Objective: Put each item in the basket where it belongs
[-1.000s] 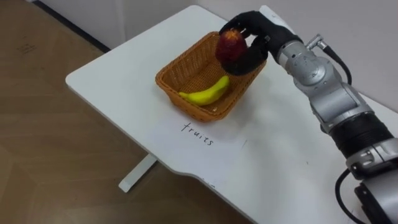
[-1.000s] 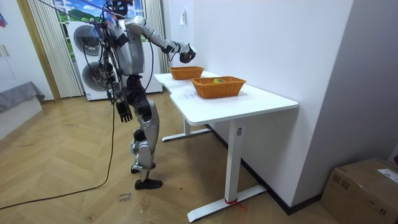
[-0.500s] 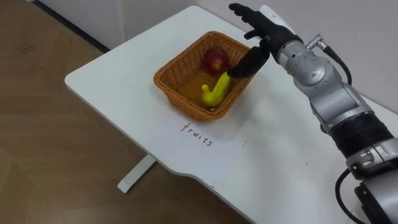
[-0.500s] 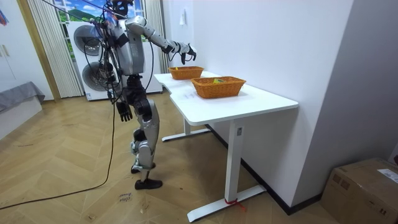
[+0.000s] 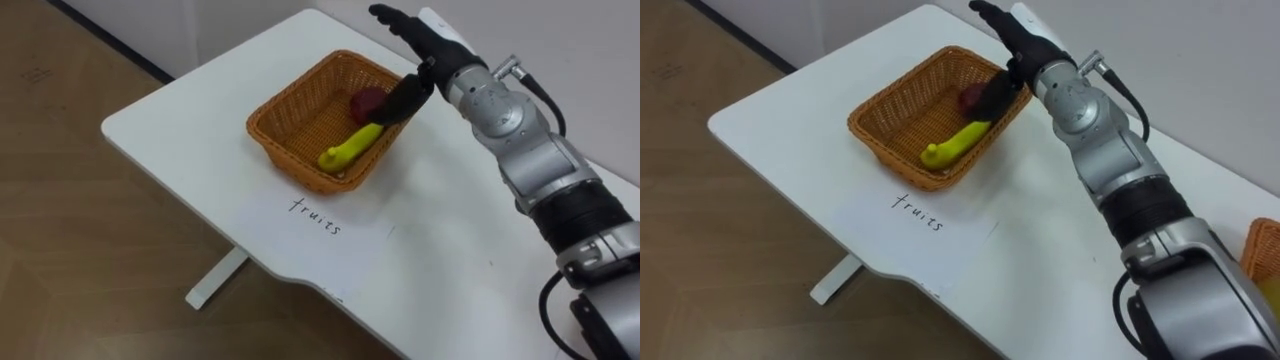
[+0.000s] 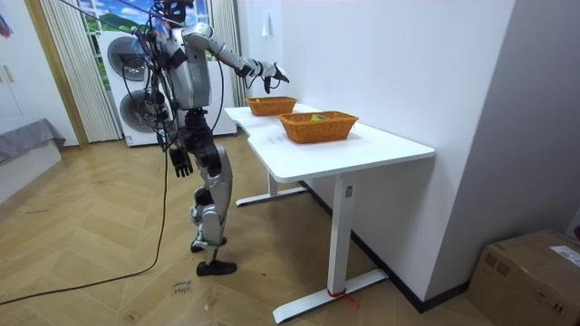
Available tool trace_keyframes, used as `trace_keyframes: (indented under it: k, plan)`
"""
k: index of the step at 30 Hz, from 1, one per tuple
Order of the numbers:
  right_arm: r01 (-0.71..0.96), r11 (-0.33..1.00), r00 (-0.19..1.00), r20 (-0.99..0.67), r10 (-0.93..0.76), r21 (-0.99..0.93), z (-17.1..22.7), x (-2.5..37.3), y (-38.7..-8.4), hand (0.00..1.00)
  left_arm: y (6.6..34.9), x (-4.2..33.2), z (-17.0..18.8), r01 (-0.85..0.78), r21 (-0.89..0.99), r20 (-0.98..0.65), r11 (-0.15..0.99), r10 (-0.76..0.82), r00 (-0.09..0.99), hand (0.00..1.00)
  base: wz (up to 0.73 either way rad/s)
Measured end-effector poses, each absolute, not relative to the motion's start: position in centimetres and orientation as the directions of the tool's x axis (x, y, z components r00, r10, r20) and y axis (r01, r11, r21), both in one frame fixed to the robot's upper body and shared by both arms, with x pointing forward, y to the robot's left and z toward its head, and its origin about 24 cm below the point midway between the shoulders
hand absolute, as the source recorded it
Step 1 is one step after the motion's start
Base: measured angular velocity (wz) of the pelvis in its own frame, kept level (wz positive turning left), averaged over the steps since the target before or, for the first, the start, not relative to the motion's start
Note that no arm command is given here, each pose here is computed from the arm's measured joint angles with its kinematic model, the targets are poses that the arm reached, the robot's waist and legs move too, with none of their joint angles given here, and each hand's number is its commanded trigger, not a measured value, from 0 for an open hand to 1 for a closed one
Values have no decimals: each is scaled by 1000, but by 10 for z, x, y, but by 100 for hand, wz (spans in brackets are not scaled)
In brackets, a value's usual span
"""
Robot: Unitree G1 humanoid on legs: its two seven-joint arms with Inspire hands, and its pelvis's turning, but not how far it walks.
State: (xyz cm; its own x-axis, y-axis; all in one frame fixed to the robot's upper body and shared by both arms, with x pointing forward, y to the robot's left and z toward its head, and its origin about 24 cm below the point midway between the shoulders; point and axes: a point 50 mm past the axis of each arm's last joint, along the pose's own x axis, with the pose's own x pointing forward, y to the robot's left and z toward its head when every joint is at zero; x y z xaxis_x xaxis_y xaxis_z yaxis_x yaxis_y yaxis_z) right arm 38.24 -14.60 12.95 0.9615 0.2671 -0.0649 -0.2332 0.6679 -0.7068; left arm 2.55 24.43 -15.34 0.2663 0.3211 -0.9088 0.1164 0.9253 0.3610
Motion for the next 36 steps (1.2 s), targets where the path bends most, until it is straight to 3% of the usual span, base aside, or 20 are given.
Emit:
trace_keyframes:
  k: [19,27,36]
  plan:
    - [-242,724,956,-31,292,-646,137,381,-143,0,245,25,-153,122,338,-918,933,299,260,0,1]
    - [-190,905,955,143,261,-381,170,375,-161,0,244,25,-154,99,347,-915,933,313,255,0,-5]
    - [-108,989,954,269,131,-99,197,370,-193,0,247,27,-152,75,365,-905,928,334,264,0,-16]
